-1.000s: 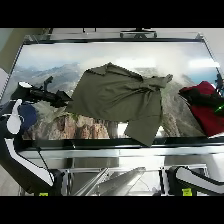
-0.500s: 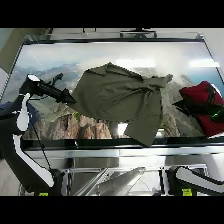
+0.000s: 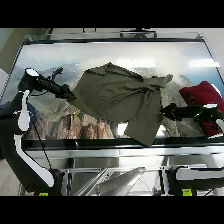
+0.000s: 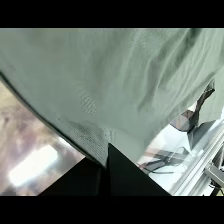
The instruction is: Fold the shirts.
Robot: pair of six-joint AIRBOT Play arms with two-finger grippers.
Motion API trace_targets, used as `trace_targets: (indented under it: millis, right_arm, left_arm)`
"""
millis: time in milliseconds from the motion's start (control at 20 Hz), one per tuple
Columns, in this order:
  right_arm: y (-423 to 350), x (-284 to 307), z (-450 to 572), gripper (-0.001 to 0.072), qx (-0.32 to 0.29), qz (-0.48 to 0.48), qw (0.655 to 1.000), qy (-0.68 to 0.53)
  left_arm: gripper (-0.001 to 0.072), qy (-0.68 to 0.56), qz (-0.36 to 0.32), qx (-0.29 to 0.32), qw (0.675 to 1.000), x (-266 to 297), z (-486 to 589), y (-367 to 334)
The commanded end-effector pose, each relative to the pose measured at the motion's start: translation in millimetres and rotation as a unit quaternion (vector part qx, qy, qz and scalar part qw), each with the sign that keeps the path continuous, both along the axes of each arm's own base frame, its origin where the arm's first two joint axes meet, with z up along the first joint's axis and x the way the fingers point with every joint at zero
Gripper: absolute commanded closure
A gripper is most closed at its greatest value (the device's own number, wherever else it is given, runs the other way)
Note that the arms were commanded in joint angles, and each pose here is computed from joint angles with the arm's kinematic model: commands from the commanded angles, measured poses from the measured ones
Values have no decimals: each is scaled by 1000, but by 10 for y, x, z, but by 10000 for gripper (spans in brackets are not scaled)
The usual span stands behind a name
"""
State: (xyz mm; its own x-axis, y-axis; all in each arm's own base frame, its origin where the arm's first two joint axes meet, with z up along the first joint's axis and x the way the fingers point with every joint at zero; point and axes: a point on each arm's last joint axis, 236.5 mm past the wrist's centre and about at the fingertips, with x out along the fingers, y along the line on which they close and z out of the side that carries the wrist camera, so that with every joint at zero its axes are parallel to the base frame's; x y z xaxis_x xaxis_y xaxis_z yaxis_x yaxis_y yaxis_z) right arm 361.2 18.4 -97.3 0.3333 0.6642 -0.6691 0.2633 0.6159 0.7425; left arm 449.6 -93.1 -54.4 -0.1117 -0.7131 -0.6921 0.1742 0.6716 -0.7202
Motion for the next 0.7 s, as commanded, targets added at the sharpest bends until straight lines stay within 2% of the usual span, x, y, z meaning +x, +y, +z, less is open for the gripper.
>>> trace_targets:
  millis: [0,50,100,150,200,250,300,400,500,650]
  right_arm:
    - [155,145,-130,275,17,-7,1000,-2]
    - [148,155,-122,296,17,-7,1000,-3]
    - [156,161,-97,425,19,-4,1000,-6]
    - [159,166,-72,487,21,0,1000,-9]
    - [164,169,-54,490,23,3,1000,-10]
    - [177,171,-27,623,27,6,1000,-12]
    - [179,177,3,695,27,8,1000,-15]
    - [194,188,159,696,26,14,999,-31]
    - [263,223,565,696,37,21,996,-74]
    - [391,311,1933,697,65,28,966,-250]
  left_arm:
    - [703,5,1,-1,1000,-23,25,83]
    - [703,8,4,-2,1000,-31,30,128]
    - [703,12,6,-4,1000,-44,37,174]
    - [703,14,10,-4,1000,-48,41,216]
    - [703,20,16,-5,1000,-60,46,253]
    - [704,25,21,-6,999,-67,52,302]
    - [703,29,27,-6,999,-75,66,344]
    - [703,34,33,-18,999,-113,192,383]
    - [703,10,36,-61,997,-152,521,302]
    - [704,-85,22,-189,978,-297,1481,-28]
